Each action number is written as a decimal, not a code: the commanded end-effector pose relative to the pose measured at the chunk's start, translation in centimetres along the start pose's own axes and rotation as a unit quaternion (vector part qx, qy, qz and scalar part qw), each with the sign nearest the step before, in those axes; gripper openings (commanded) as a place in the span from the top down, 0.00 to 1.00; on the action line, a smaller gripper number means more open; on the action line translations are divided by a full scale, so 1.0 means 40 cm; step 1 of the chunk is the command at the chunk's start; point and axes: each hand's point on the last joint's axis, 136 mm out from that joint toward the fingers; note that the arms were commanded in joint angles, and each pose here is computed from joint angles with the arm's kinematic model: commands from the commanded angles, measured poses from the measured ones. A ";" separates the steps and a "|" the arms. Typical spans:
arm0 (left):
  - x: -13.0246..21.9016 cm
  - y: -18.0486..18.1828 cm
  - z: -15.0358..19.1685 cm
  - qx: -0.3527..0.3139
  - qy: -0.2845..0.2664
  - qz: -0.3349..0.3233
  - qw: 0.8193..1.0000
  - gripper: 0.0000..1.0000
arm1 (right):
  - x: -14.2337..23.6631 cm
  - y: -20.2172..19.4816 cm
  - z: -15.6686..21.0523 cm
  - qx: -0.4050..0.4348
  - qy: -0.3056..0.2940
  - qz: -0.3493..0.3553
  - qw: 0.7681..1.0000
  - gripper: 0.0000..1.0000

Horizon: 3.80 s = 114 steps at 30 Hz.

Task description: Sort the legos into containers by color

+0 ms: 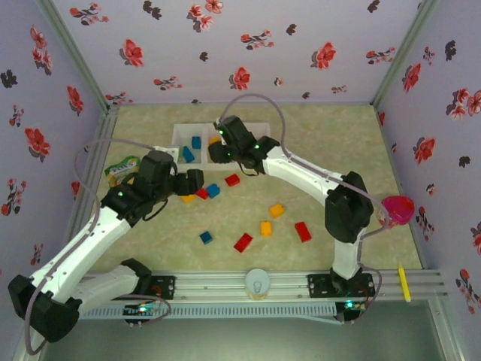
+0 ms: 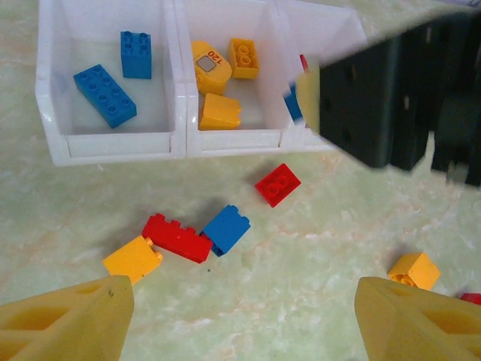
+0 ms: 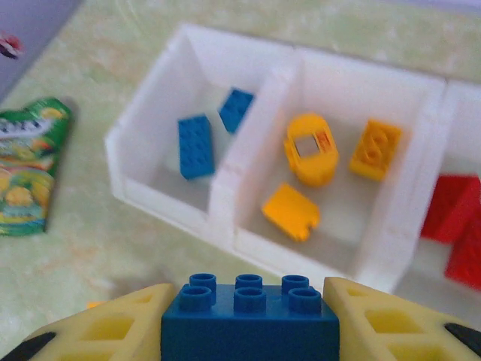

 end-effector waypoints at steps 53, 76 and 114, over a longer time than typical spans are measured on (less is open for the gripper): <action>-0.074 0.073 0.348 0.095 0.207 -0.099 0.969 0.22 | 0.055 -0.121 -0.046 -0.010 -0.015 0.043 0.999 0.23; -0.161 -0.054 0.532 0.226 0.233 -0.060 0.944 0.16 | 0.089 -0.177 0.073 -0.030 0.018 0.060 0.998 0.23; -0.180 0.004 0.329 0.089 0.226 -0.128 0.962 0.73 | 0.146 -0.243 0.116 -0.044 0.015 0.083 0.995 0.24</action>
Point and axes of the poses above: each hand's point on the last joint's axis, 136 mm out from that joint toward the fingers, its own x axis back along the fingers, its own y axis along the line the jaws close on, z = x × y, and after that the axes turned 6 degrees about -x, right-handed
